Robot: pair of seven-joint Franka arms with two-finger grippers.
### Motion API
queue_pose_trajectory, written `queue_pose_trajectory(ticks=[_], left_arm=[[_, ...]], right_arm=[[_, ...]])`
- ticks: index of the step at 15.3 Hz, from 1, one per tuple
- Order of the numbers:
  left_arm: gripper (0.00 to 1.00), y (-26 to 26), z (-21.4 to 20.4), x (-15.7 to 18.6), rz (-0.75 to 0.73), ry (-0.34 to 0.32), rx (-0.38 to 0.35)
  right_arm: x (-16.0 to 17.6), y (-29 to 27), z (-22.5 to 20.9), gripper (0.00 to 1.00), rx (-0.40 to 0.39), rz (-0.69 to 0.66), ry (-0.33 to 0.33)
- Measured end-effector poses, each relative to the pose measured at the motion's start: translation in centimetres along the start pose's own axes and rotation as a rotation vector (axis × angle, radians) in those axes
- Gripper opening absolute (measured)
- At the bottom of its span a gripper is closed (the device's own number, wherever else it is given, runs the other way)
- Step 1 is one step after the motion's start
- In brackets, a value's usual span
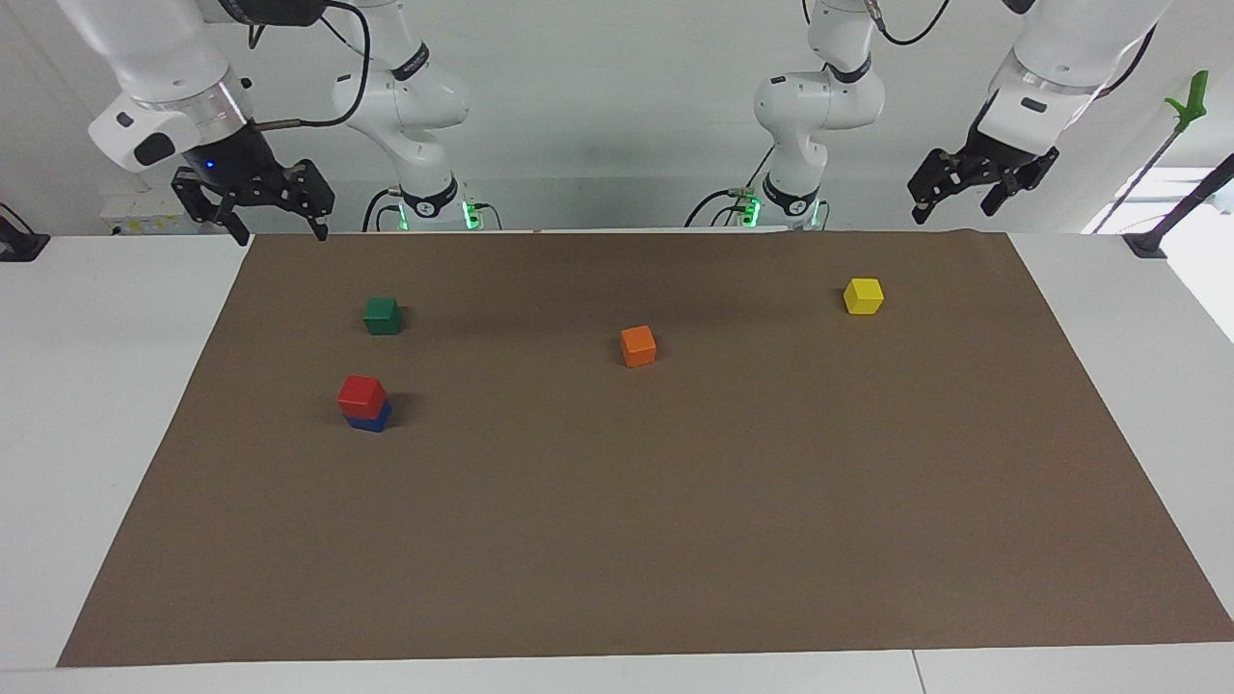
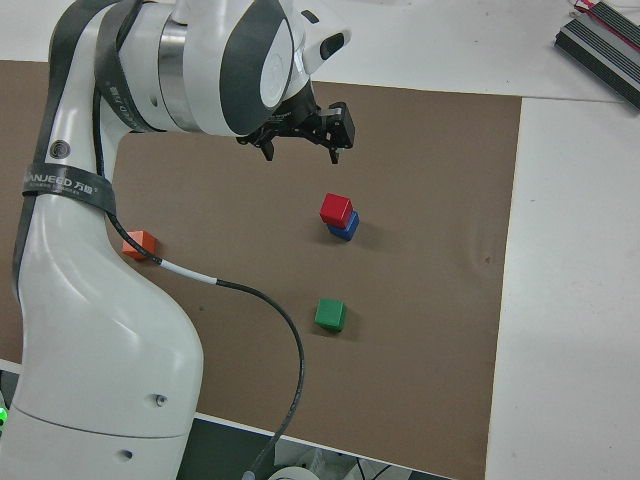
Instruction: Transfer red block to right arm and stack on blue block
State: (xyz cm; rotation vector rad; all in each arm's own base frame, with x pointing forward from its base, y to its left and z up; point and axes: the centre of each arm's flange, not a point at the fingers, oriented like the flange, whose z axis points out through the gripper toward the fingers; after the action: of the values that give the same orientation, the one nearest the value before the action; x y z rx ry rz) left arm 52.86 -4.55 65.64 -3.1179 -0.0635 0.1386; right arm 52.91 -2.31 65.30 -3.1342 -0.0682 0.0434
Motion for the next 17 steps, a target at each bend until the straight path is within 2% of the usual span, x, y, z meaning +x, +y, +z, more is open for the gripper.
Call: queue_pose_trajectory(ticks=[6,17], left_arm=[[1.00,0.1,1.4,0.6,0.000,-0.005,-0.012],[1.00,0.0,2.1,0.2,-0.003,0.025,-0.015]], right_arm=[[0.8,1.4,0.1,1.00,-0.008,0.030,0.035],[0.8,1.9,0.5,1.00,-0.008,0.047,0.027]])
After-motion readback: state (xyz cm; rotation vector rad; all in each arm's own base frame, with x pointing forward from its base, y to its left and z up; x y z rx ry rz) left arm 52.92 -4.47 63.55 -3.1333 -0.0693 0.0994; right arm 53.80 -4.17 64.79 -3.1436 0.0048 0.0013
